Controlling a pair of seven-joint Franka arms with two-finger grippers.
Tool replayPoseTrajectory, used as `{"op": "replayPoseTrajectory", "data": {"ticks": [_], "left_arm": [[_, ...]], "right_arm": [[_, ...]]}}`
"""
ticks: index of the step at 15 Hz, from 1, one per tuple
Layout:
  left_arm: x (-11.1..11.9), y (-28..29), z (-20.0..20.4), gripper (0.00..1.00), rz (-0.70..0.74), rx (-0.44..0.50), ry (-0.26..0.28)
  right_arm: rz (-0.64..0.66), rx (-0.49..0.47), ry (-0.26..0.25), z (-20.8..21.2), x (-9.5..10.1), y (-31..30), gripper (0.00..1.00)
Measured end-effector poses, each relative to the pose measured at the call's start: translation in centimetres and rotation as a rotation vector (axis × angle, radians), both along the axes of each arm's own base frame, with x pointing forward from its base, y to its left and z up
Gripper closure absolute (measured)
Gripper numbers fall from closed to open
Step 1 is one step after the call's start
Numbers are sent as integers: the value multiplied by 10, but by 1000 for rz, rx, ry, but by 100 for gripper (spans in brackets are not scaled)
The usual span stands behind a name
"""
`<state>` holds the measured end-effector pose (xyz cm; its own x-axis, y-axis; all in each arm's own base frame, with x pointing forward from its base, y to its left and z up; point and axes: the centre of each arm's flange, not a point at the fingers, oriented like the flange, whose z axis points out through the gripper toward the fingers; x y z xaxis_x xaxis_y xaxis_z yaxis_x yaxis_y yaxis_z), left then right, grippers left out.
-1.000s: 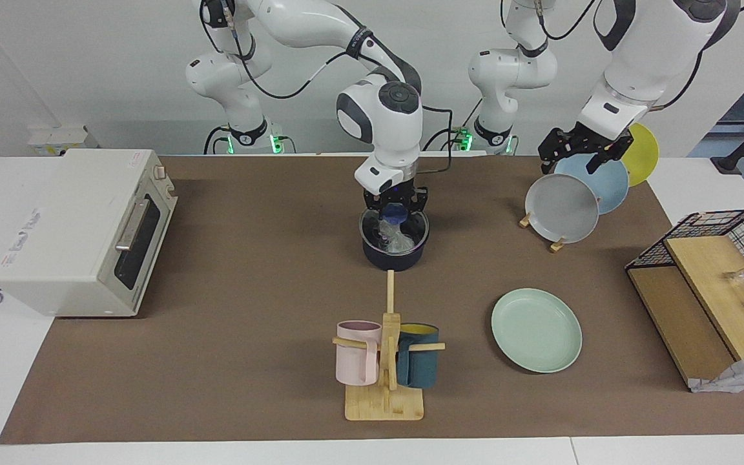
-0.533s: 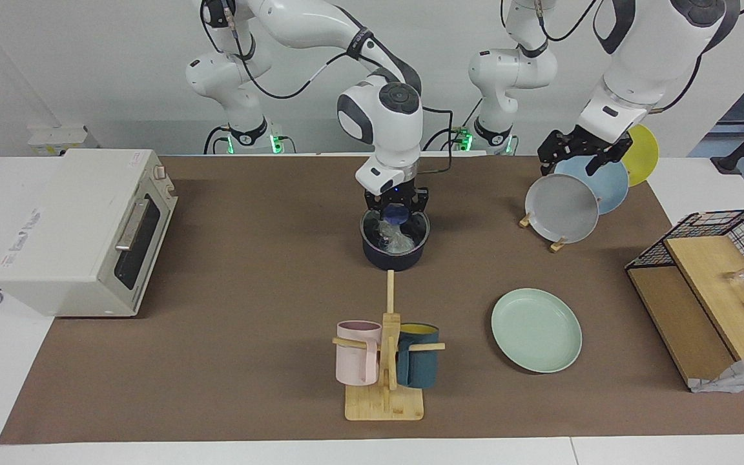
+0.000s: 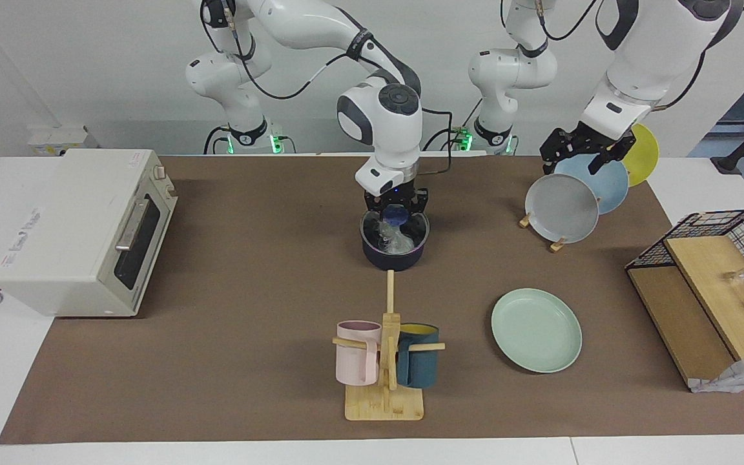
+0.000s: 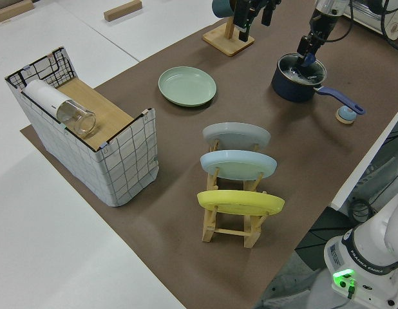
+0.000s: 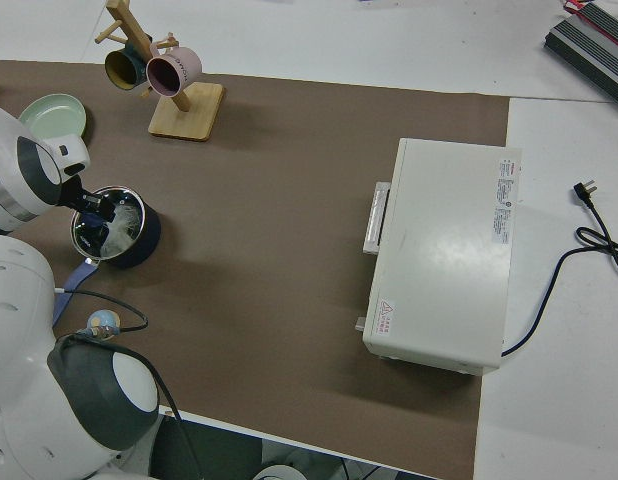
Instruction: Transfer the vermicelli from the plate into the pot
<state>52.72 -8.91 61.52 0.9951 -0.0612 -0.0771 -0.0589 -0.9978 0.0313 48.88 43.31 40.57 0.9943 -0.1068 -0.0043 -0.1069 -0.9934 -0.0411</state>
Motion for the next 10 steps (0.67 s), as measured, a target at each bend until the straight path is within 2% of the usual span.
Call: {"op": "replayPoseTrajectory", "data": {"ticks": [2, 3, 5, 7, 10], "left_arm": [[0, 1, 0, 0, 2, 0, 0], [0, 1, 0, 0, 2, 0, -1], [0, 1, 1, 0, 3, 0, -2], [0, 2, 1, 0, 4, 0, -2], [1, 7, 1, 0, 12, 0, -2]], "right_arm": [[19, -26, -30, 3, 2, -2, 11], [19, -28, -44, 8, 5, -4, 0], [8, -24, -64, 27, 19, -16, 0], [28, -39, -60, 58, 40, -44, 0], [44, -59, -50, 119, 79, -131, 0]]}}
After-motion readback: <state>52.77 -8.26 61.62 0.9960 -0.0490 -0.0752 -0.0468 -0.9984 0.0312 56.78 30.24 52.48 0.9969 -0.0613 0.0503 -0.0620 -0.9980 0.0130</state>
